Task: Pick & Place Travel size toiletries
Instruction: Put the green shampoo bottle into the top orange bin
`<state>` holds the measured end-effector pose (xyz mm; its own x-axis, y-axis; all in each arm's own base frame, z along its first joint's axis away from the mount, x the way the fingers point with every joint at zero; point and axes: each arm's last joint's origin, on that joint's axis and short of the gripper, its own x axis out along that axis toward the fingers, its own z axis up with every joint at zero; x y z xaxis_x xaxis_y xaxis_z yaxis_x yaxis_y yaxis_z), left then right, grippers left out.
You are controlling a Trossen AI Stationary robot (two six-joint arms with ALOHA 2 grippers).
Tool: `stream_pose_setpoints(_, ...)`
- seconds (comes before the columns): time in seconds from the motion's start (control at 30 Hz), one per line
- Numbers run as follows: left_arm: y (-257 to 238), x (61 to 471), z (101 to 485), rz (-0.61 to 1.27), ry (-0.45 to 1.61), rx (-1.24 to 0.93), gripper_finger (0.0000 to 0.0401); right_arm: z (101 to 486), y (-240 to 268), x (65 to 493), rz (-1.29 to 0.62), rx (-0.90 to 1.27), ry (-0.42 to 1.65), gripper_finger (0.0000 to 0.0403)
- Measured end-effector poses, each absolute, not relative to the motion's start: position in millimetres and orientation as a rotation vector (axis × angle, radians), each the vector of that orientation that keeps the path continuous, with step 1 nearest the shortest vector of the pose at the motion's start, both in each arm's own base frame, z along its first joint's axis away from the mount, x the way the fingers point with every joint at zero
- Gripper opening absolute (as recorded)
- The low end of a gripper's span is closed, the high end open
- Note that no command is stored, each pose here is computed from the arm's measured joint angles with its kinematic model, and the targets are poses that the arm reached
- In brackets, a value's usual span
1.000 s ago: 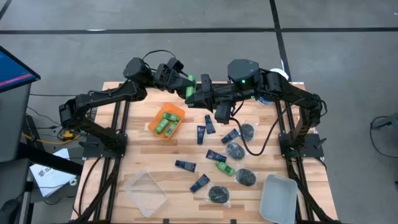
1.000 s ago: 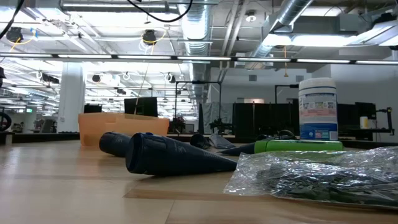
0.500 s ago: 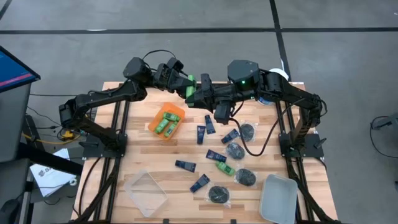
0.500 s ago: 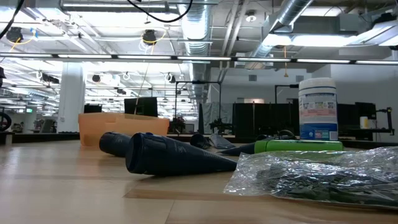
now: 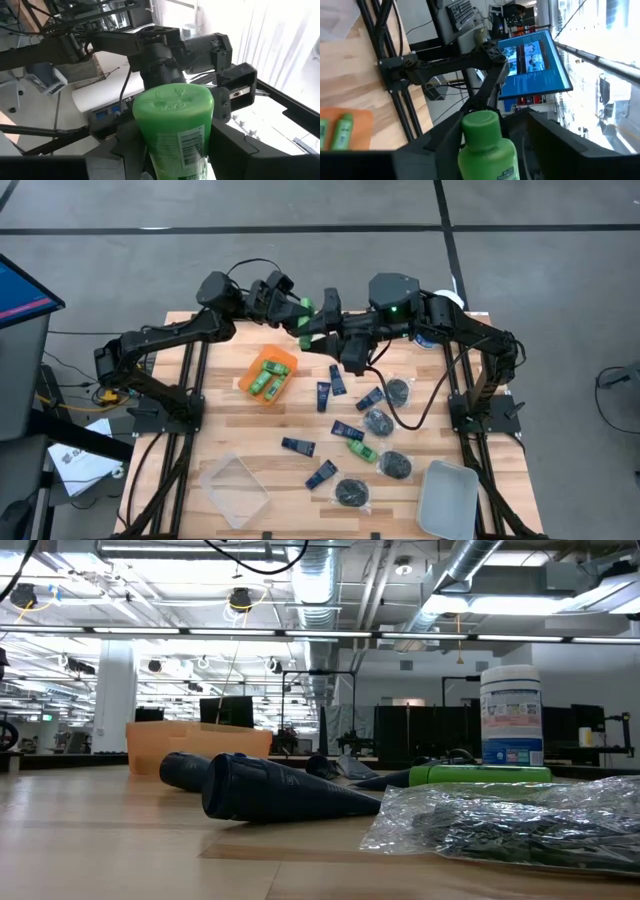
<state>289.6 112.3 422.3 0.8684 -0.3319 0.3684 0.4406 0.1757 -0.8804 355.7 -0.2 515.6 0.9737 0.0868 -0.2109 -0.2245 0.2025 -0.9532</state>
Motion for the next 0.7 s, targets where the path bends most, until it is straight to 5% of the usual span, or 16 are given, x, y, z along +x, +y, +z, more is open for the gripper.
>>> stream_pose_setpoints(0.2,118,288,421,-0.529,-0.110,-1.276,0.0172,519,6,356,0.208,-1.321,0.086,0.0252)
stream_pose_setpoints(0.7,171,256,411,-0.481,-0.034,-1.027,0.0172,552,22,308,0.119,-1.077,0.055,0.0238)
